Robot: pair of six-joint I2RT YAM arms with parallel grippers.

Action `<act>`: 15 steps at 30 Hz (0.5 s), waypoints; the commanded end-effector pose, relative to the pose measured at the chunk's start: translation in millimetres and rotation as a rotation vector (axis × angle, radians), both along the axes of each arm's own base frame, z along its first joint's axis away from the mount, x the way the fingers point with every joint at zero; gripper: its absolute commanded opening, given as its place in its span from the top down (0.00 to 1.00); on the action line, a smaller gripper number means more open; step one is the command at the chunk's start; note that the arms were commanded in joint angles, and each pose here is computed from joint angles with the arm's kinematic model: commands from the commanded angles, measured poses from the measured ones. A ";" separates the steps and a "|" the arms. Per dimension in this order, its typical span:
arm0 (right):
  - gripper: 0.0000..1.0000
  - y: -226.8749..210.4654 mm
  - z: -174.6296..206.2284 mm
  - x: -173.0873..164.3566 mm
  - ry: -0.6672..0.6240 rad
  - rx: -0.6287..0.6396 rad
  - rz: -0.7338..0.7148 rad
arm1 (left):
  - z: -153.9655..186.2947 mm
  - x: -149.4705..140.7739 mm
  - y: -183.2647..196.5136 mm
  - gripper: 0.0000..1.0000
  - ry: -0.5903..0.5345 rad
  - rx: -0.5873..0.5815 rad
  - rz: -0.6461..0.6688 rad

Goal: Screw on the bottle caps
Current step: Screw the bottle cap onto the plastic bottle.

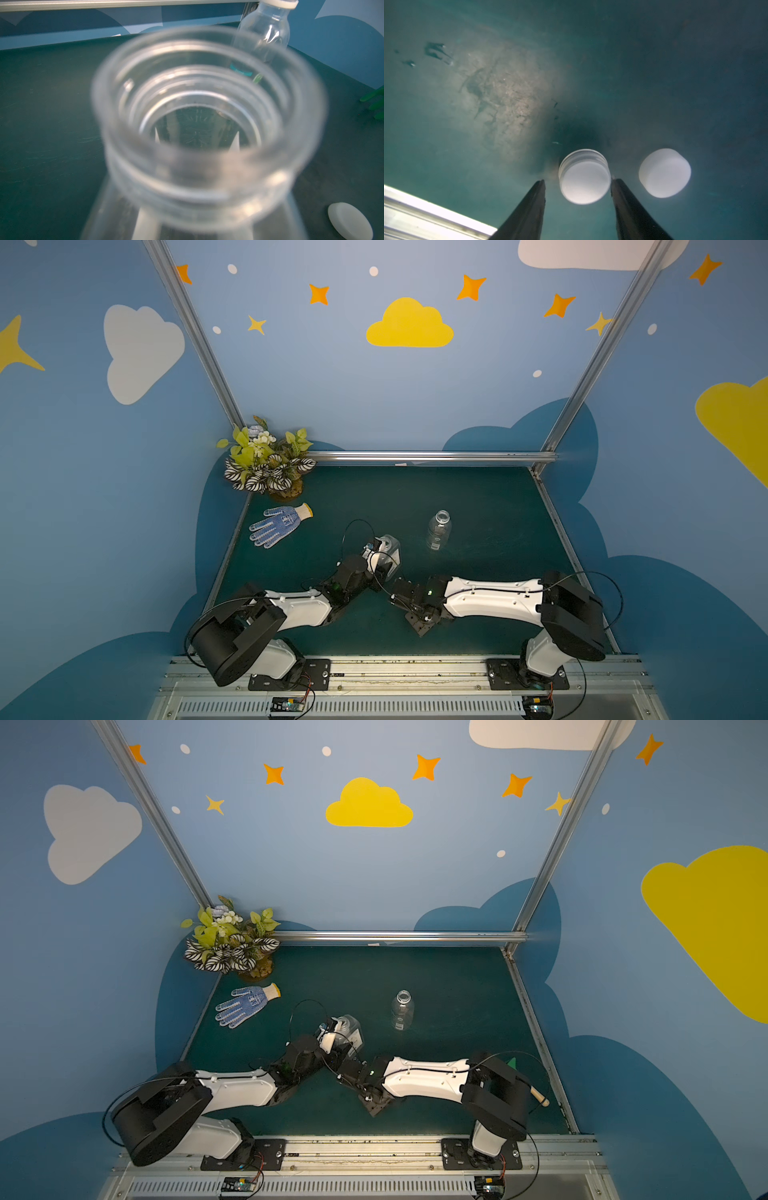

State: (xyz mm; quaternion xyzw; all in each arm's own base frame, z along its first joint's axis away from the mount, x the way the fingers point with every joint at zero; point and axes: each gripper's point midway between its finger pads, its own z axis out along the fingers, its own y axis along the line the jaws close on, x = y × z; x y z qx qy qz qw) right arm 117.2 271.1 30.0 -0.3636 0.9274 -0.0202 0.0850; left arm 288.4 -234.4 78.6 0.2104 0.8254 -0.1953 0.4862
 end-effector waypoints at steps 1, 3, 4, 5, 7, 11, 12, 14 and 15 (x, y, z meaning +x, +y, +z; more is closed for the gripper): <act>0.44 -11.0 -9.6 -5.2 0.030 -0.042 -0.023 | -35.9 -12.1 11.5 0.62 0.109 0.102 -0.003; 0.44 -12.8 -11.5 -5.9 0.032 -0.047 -0.028 | -35.5 -12.0 10.5 0.62 0.108 0.102 -0.005; 0.44 -14.0 -12.5 -6.3 0.033 -0.051 -0.030 | -35.2 -11.6 10.5 0.62 0.107 0.101 -0.004; 0.45 -14.9 -13.6 -6.8 0.035 -0.054 -0.031 | -36.4 -11.8 10.7 0.62 0.110 0.103 -0.004; 0.45 -16.2 -15.1 -7.7 0.040 -0.057 -0.034 | -36.8 -11.5 10.4 0.62 0.110 0.105 -0.005; 0.49 -16.6 -18.3 -10.3 0.052 -0.058 -0.035 | -37.7 -11.7 9.5 0.62 0.113 0.108 -0.008; 0.50 -16.2 -18.7 -10.8 0.054 -0.058 -0.034 | -37.6 -11.0 9.7 0.62 0.112 0.108 -0.007; 0.50 -16.4 -20.1 -11.9 0.059 -0.061 -0.036 | -37.4 -11.5 8.9 0.62 0.111 0.109 -0.009; 0.50 -16.1 -21.0 -12.3 0.061 -0.060 -0.035 | -37.1 -11.1 9.0 0.62 0.109 0.109 -0.009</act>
